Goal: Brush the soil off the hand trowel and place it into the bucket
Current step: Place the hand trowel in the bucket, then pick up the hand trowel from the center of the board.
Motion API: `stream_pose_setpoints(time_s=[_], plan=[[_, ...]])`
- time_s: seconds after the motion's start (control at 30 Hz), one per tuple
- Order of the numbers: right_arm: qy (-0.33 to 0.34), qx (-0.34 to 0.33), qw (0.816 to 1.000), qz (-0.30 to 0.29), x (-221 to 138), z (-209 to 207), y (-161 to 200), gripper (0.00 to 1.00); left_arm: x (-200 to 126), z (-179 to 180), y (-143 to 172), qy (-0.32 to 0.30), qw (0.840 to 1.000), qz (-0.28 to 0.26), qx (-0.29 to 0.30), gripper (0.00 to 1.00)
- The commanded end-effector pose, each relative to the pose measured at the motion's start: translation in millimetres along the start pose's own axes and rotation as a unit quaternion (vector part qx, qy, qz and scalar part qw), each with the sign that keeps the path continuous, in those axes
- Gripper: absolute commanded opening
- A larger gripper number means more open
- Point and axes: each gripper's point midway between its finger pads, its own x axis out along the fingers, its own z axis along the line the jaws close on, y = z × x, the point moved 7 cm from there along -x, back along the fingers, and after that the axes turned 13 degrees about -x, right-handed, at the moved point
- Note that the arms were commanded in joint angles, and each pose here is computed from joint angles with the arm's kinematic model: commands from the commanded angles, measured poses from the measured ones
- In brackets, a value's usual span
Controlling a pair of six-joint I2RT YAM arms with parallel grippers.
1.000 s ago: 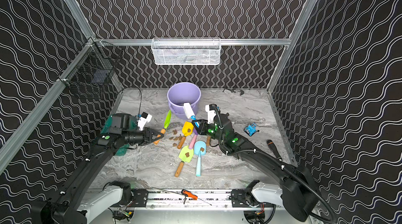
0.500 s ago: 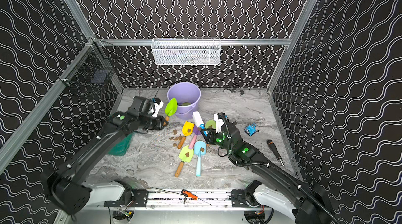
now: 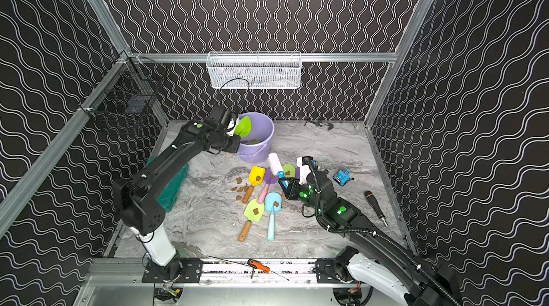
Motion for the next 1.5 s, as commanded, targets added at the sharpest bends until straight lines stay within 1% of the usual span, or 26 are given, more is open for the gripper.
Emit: stream_pose_setpoints(time_s=[0.0,0.07,0.1,0.17,0.2,0.23,0.3,0.37,0.53,0.63,0.7,0.8,0.87,0.9,0.97,1.03,1.13,1.23,1.33,1.47], plan=[[0.008,-0.002,1.0,-0.008,-2.8,-1.8,-0.7,0.0,12.2,-1.1,-3.1,-0.013,1.0,0.019,0.018,0.0],[0.009,-0.001,1.0,-0.008,-4.2,-1.9,-0.6,0.0,21.7,-0.6,-4.7,-0.025,0.999,0.028,0.021,0.0],[0.009,-0.001,1.0,-0.008,-4.7,-1.8,-0.7,0.0,24.2,-0.8,-6.3,-0.028,0.999,0.029,0.021,0.08],[0.01,0.001,1.0,-0.008,-5.0,-2.4,0.3,0.0,24.4,-2.9,-9.8,-0.023,0.999,0.023,0.02,0.21],[0.009,0.002,1.0,-0.008,-5.3,-2.5,0.4,0.0,23.5,-3.9,-11.6,-0.02,0.999,0.019,0.019,0.29],[0.008,0.003,1.0,-0.009,-5.6,-2.1,0.2,0.0,21.8,-4.7,-13.8,-0.019,1.0,0.014,0.018,0.35],[0.006,0.004,1.0,-0.01,-5.4,-1.7,-0.2,0.0,19.0,-6.0,-16.6,-0.015,1.0,0.009,0.017,0.4],[0.007,0.004,1.0,-0.008,-4.6,-1.9,0.2,0.0,16.2,-7.3,-20.0,-0.013,1.0,0.002,0.016,0.43],[0.006,0.002,1.0,-0.008,-4.8,-0.3,-2.4,0.0,3.4,-8.7,-26.2,-0.008,1.0,-0.02,0.011,0.43],[0.009,-0.001,1.0,-0.008,-5.4,-0.3,-3.1,0.0,-14.0,-4.1,-26.2,-0.012,0.999,-0.053,-0.003,0.43],[0.009,-0.004,1.0,-0.006,-4.6,-0.5,-2.6,0.0,-27.7,0.5,-19.5,-0.004,0.997,-0.081,-0.016,0.43],[0.009,-0.002,1.0,0.002,-3.4,-1.4,1.1,0.0,-49.4,9.4,2.9,0.012,0.993,-0.114,-0.043,0.43],[-0.001,-0.001,1.0,0.001,-3.6,-1.2,5.3,0.0,-62.8,11.1,28.4,0.029,0.991,-0.117,-0.055,0.43],[-0.002,0.002,1.0,0.0,-4.1,-1.9,7.0,0.0,-66.6,10.4,41.1,0.041,0.991,-0.112,-0.058,0.43],[-0.004,0.004,1.0,0.008,-5.0,-2.0,11.0,0.0,-71.1,5.4,74.5,0.07,0.993,-0.081,-0.057,0.42],[-0.003,0.004,1.0,0.018,-6.2,-2.0,13.8,0.0,-75.9,-3.6,108.9,0.077,0.994,-0.068,-0.04,0.42],[0.004,0.0,1.0,0.03,-8.8,-2.5,19.2,0.0,-73.3,-5.5,161.3,0.058,0.997,-0.049,-0.028,0.43],[0.008,-0.003,0.999,0.042,-10.6,-0.8,24.7,0.0,-71.8,-1.3,205.0,0.041,0.998,-0.056,-0.013,0.45],[0.006,-0.002,0.999,0.043,-10.6,3.5,30.2,0.0,-69.6,-0.2,238.1,0.045,0.997,-0.064,-0.001,0.49],[0.007,-0.003,0.999,0.053,-6.9,10.9,38.3,0.0,-58.7,-11.5,267.9,0.049,0.997,-0.054,0.03,0.53]])
